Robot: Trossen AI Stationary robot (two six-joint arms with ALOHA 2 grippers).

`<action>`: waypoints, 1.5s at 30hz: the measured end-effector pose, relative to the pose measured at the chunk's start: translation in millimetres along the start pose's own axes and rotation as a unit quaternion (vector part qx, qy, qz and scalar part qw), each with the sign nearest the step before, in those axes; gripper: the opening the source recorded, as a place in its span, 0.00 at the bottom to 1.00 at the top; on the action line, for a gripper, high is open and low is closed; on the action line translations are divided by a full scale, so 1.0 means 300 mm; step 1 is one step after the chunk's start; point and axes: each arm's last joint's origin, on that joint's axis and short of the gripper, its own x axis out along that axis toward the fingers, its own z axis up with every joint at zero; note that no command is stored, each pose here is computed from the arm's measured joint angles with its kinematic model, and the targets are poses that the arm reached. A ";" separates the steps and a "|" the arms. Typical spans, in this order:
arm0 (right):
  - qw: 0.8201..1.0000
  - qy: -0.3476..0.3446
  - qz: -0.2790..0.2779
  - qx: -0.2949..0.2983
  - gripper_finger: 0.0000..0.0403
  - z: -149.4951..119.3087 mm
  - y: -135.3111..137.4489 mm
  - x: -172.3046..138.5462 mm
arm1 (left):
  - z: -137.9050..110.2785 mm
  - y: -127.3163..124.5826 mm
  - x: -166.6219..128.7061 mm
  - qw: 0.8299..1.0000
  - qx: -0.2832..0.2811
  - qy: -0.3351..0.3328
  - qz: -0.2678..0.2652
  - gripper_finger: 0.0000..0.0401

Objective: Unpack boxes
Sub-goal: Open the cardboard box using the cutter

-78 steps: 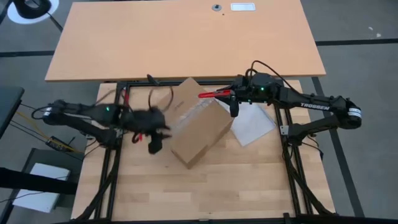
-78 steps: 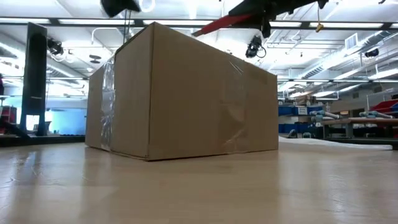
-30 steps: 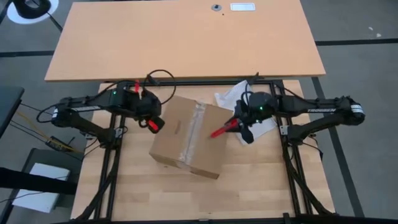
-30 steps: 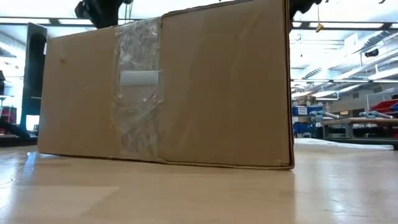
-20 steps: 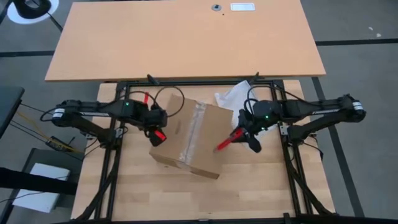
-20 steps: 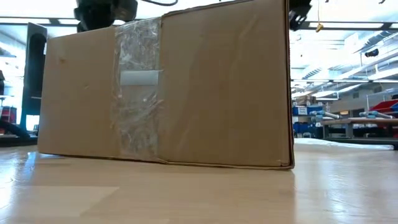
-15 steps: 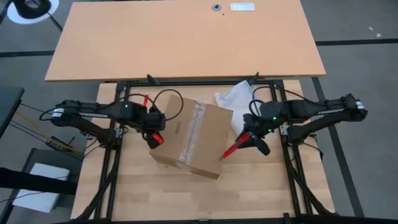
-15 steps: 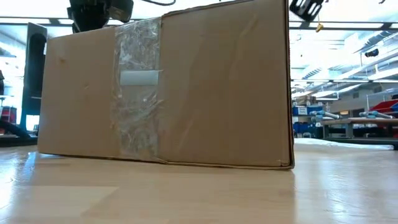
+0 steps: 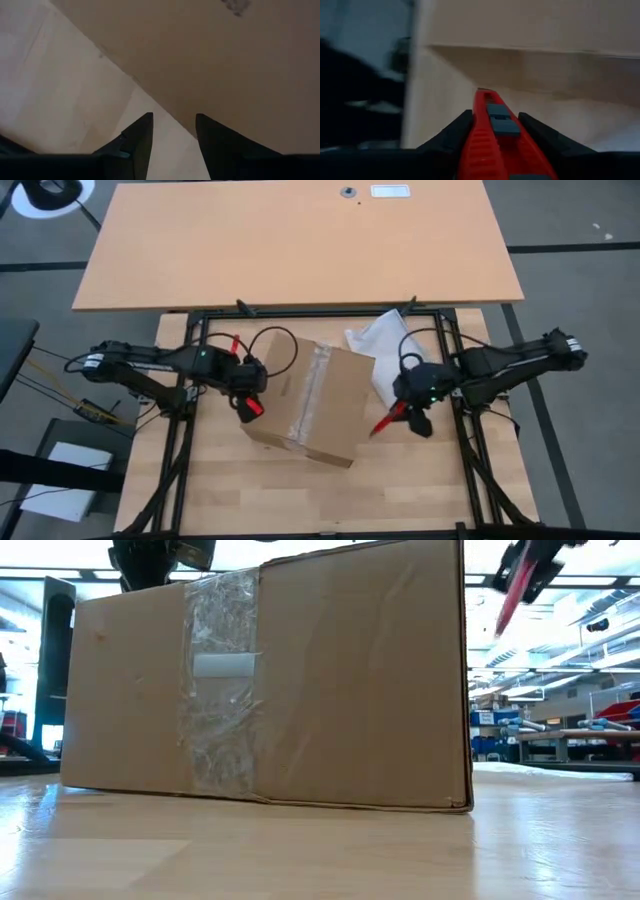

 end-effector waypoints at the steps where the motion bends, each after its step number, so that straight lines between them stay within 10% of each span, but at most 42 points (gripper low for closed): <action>1: 1.000 0.003 -0.016 0.003 0.35 0.005 -0.010 0.014 | -0.004 -0.007 -0.001 1.000 0.004 0.002 -0.005 0.40; 31: 0.993 -0.021 -0.109 -0.033 0.35 0.094 -0.200 0.063 | -0.113 -0.271 -0.061 0.988 -0.057 -0.021 -0.141 0.40; 40: 0.993 -0.022 -0.107 -0.034 0.35 0.094 -0.203 0.059 | -0.132 -0.129 -0.225 0.997 -0.052 -0.029 0.042 0.40; 45: 0.994 -0.022 -0.102 -0.030 0.35 0.093 -0.198 0.061 | -0.196 -0.097 -0.143 0.999 -0.031 -0.011 0.039 0.40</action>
